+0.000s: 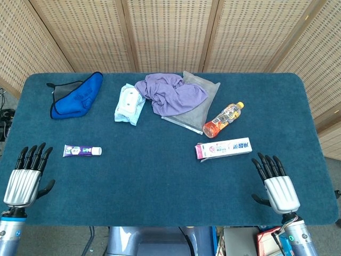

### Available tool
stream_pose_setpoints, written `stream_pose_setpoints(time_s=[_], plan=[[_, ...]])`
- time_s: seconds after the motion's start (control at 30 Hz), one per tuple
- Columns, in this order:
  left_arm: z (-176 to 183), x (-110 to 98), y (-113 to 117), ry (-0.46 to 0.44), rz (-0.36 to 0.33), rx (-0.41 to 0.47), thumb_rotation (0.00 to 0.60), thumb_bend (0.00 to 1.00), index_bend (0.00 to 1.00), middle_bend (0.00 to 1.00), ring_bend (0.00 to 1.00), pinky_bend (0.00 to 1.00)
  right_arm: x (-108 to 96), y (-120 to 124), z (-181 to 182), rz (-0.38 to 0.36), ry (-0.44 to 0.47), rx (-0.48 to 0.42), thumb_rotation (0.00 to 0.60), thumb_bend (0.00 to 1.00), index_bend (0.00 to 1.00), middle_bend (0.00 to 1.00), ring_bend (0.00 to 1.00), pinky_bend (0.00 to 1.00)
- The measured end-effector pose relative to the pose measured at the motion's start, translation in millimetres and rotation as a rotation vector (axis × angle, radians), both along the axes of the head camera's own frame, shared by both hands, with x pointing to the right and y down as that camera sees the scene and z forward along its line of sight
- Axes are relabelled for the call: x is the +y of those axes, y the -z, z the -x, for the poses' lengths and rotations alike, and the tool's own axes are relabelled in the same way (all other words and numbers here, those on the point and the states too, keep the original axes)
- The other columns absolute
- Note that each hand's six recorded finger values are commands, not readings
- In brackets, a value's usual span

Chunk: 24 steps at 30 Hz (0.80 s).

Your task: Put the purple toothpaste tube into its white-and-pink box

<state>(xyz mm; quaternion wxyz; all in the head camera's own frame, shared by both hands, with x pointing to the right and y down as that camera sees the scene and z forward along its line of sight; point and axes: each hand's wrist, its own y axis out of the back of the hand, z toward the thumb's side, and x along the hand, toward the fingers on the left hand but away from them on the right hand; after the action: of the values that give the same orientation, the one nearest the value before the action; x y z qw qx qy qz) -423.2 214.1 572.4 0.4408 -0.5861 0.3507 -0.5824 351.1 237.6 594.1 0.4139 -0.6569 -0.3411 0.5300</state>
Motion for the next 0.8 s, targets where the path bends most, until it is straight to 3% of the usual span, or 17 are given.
stream_pose_setpoints(time_s=[0.17,0.3,0.8], plan=[[12,-22,0,0.013,-0.019,-0.027,0.600,0.27,0.03,0.03,0.02,0.07,1,-2,2,0.005,0.004,0.000,0.600,0.14,0.00,0.00,0.00,0.00],[21,-39,-5,0.019,-0.002,-0.038,0.600,0.27,0.11,0.11,0.09,0.14,2,-2,4,0.003,0.009,-0.001,0.600,0.14,0.00,0.00,0.00,0.00],[48,-81,-62,0.038,0.208,-0.133,0.600,0.29,0.22,0.15,0.12,0.17,2,-5,3,0.009,0.009,0.002,0.600,0.14,0.00,0.00,0.00,0.00]])
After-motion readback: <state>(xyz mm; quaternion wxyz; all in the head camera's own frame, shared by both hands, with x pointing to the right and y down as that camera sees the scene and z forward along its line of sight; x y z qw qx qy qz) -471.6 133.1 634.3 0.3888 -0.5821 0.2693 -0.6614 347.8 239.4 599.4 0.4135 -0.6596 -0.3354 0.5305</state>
